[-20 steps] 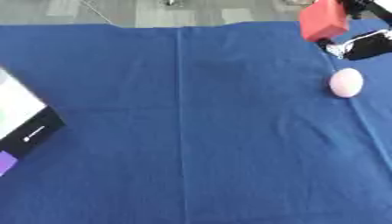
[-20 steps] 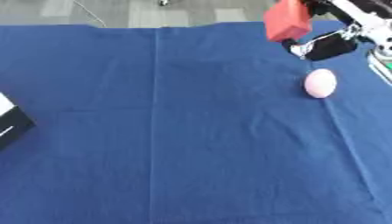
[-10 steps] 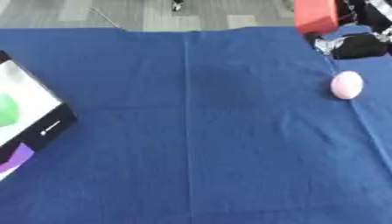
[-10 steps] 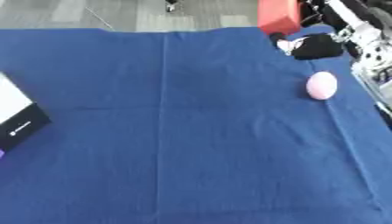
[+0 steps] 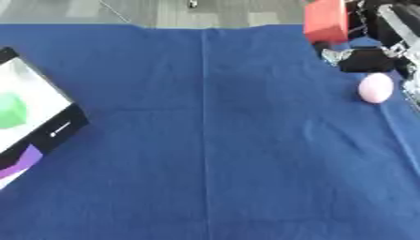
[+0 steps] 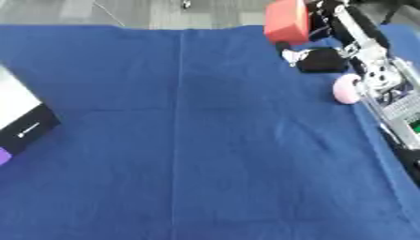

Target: Pick up the objects with one hand, pass them to the other hand, and then place them into the box on the other side of the table.

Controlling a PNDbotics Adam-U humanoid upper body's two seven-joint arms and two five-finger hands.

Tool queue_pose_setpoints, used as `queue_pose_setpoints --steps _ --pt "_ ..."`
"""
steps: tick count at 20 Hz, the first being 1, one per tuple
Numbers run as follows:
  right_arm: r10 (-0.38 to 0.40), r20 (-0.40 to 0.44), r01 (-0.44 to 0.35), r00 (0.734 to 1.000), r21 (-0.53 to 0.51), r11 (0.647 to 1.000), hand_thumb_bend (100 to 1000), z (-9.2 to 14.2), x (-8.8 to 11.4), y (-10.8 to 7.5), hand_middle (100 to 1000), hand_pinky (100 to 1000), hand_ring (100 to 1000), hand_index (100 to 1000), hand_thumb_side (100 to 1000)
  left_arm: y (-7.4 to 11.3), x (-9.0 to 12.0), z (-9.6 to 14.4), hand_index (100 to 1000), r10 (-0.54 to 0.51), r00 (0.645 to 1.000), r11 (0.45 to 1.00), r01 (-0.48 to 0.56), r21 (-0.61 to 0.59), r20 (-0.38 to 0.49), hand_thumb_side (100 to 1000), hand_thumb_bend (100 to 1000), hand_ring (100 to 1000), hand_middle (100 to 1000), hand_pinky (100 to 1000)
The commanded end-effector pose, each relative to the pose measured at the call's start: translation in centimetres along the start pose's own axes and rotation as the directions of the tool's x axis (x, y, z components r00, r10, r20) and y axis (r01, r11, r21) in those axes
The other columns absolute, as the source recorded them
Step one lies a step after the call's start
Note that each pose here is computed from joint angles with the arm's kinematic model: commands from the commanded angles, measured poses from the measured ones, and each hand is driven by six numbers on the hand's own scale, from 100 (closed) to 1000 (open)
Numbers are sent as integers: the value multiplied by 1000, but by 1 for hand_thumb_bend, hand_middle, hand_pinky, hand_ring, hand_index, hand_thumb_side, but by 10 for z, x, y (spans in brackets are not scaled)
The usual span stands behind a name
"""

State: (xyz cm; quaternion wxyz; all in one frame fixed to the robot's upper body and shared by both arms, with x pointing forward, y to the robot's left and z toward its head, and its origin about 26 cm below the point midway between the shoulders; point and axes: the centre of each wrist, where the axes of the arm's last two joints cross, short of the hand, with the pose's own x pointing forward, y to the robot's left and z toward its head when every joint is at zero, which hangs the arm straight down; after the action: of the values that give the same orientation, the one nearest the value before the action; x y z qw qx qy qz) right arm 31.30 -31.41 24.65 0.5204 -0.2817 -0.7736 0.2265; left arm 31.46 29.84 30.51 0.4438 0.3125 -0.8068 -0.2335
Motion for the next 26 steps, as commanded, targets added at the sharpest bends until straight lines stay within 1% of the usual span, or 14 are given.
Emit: queue_pose_setpoints --steps 1,8,12,18,22,26 --pt "-15 41 15 999 -8 1000 100 0 12 7 500 709 696 600 100 13 9 -4 759 -58 998 998 58 10 36 463 334 664 654 828" --pt "-102 54 100 993 48 994 100 0 21 33 502 706 698 603 100 15 19 -9 759 -77 993 997 78 -4 84 453 342 666 656 826" --pt "-143 51 139 988 67 988 100 -1 25 46 502 704 696 604 100 14 32 -11 760 -80 987 996 84 -28 137 447 350 671 658 824" --pt "-164 54 159 985 86 984 100 -4 29 62 502 702 696 604 100 9 58 -7 761 -75 968 989 102 -104 238 446 359 676 662 822" --pt "-174 53 168 983 102 981 100 -6 30 70 502 701 697 605 100 2 68 -8 763 -67 954 977 122 -174 292 457 367 680 665 820" --pt "-173 53 166 983 116 979 100 -6 30 78 502 701 697 605 100 -6 77 -10 764 -60 942 952 154 -264 331 469 373 684 668 819"
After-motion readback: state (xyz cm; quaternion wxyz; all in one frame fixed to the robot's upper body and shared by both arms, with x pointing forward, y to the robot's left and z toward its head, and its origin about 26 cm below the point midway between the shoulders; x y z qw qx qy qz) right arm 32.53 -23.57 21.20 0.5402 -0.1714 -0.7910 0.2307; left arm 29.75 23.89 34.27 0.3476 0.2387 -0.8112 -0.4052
